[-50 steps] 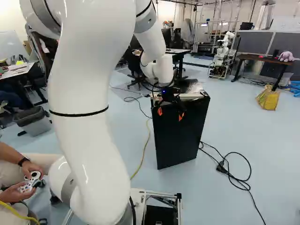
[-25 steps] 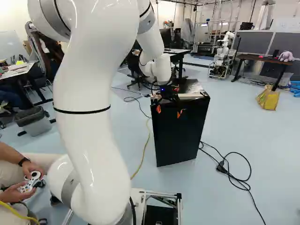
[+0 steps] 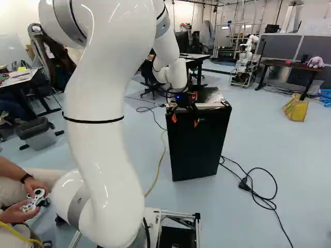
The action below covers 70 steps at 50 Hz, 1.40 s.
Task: Grab a drink from the fridge
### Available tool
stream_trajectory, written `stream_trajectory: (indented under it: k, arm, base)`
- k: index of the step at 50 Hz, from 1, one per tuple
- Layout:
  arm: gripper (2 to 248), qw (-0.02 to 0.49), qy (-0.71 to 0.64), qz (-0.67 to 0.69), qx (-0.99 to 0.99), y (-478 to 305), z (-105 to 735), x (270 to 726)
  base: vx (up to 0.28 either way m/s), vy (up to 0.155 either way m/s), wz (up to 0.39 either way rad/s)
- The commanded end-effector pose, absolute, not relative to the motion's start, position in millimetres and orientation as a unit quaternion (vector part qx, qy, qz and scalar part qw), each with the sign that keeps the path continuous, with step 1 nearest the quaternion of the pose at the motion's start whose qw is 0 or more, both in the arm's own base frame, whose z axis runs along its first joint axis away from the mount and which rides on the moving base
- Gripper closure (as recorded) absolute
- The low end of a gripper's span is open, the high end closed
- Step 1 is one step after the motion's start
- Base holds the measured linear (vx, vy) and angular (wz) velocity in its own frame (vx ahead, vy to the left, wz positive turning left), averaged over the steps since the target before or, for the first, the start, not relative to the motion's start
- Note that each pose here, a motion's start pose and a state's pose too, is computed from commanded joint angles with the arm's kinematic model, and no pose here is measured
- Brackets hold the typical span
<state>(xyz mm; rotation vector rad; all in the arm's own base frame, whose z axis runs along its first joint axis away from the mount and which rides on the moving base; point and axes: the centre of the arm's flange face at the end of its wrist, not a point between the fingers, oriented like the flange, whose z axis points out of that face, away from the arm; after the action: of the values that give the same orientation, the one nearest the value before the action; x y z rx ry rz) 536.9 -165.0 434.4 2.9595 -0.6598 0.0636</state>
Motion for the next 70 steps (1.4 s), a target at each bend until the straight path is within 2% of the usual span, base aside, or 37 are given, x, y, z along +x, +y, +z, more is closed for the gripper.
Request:
stream_trajectory:
  k: [36, 70]
  arm:
    - [3, 0.054, -0.203, 0.031, 0.977, -154, 435, 563]
    - [3, 0.054, -0.201, 0.042, 0.977, -154, 435, 568]
  base:
    - [0.0, 0.0, 0.0]
    - [0.0, 0.0, 0.0]
